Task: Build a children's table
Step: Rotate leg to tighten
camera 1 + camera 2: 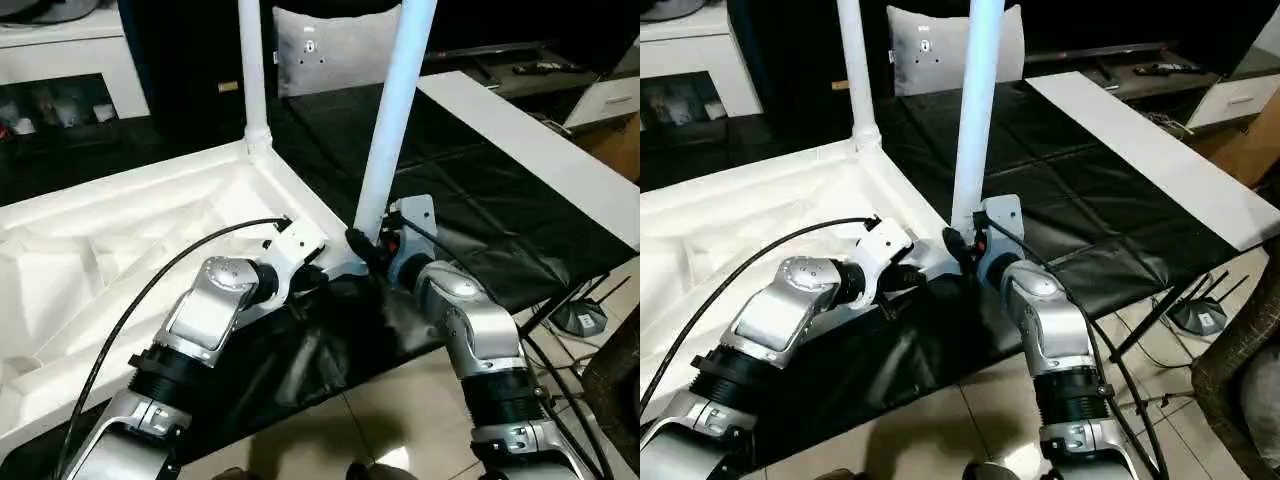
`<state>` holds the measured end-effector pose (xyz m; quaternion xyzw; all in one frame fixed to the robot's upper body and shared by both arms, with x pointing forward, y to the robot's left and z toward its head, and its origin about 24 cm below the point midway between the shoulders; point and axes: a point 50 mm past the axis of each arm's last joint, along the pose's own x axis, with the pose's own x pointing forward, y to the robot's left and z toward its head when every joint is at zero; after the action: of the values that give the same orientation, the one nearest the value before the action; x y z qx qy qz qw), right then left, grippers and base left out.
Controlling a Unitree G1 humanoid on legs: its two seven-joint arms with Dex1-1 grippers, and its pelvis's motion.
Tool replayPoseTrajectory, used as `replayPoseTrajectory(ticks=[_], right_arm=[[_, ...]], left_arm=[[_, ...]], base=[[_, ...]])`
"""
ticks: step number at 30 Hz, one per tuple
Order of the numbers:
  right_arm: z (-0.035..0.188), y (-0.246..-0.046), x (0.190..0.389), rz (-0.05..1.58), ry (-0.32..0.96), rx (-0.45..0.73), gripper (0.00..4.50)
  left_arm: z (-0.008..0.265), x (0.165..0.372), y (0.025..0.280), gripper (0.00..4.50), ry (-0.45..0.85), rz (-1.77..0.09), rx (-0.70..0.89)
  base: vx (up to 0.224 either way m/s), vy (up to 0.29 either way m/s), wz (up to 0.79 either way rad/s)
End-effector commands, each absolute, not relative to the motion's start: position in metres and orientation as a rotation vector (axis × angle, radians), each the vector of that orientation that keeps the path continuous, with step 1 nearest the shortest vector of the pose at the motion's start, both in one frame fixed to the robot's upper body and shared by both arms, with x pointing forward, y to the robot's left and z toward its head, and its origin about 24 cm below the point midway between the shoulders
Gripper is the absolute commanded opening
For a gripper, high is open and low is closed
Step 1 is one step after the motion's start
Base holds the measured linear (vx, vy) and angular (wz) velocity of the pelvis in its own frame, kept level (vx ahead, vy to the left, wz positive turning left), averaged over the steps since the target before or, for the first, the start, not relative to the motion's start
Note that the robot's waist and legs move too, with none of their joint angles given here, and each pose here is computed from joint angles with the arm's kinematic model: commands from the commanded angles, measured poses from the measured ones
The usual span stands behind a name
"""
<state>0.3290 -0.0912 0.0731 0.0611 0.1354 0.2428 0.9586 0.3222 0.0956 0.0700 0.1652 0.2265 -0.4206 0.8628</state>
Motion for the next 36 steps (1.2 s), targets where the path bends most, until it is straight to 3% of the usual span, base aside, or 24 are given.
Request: replayPoseTrajectory(ticks=[1, 3, 4, 10, 12, 16, 25, 36], right_arm=[[0.063, -0.070, 0.320, 0.645, 0.328, 0.165, 3.09], [0.063, -0.073, 0.320, 0.652, 0.318, 0.154, 3.19], [0.063, -0.081, 0.317, 0.685, 0.306, 0.138, 3.43], [0.063, -0.113, 0.312, 0.785, 0.290, 0.027, 3.81], [0.068, -0.128, 0.308, 0.886, 0.270, -0.028, 4.08], [0.073, -0.142, 0.303, 1.020, 0.267, -0.123, 4.28], [0.083, -0.152, 0.296, 1.328, 0.265, -0.174, 4.28], [0.082, -0.149, 0.295, 1.520, 0.327, -0.156, 3.20]], left_arm=[[0.088, 0.325, 0.083, 0.00, 0.380, -0.926, 0.392], [0.087, 0.325, 0.085, 0.00, 0.383, -0.939, 0.406], [0.085, 0.323, 0.088, 0.00, 0.378, -0.976, 0.431], [0.083, 0.320, 0.100, 0.00, 0.392, -1.097, 0.481], [0.082, 0.316, 0.109, 0.00, 0.392, -1.206, 0.535], [0.082, 0.309, 0.118, 0.00, 0.390, -1.343, 0.585], [0.083, 0.297, 0.128, 0.00, 0.418, -1.577, 0.637], [0.086, 0.296, 0.133, 0.00, 0.435, -1.674, 0.671]], base=[[0.000, 0.000, 0.00], [0.000, 0.000, 0.00], [0.000, 0.000, 0.00], [0.000, 0.000, 0.00], [0.000, 0.000, 0.00], [0.000, 0.000, 0.00], [0.000, 0.000, 0.00], [0.000, 0.000, 0.00]])
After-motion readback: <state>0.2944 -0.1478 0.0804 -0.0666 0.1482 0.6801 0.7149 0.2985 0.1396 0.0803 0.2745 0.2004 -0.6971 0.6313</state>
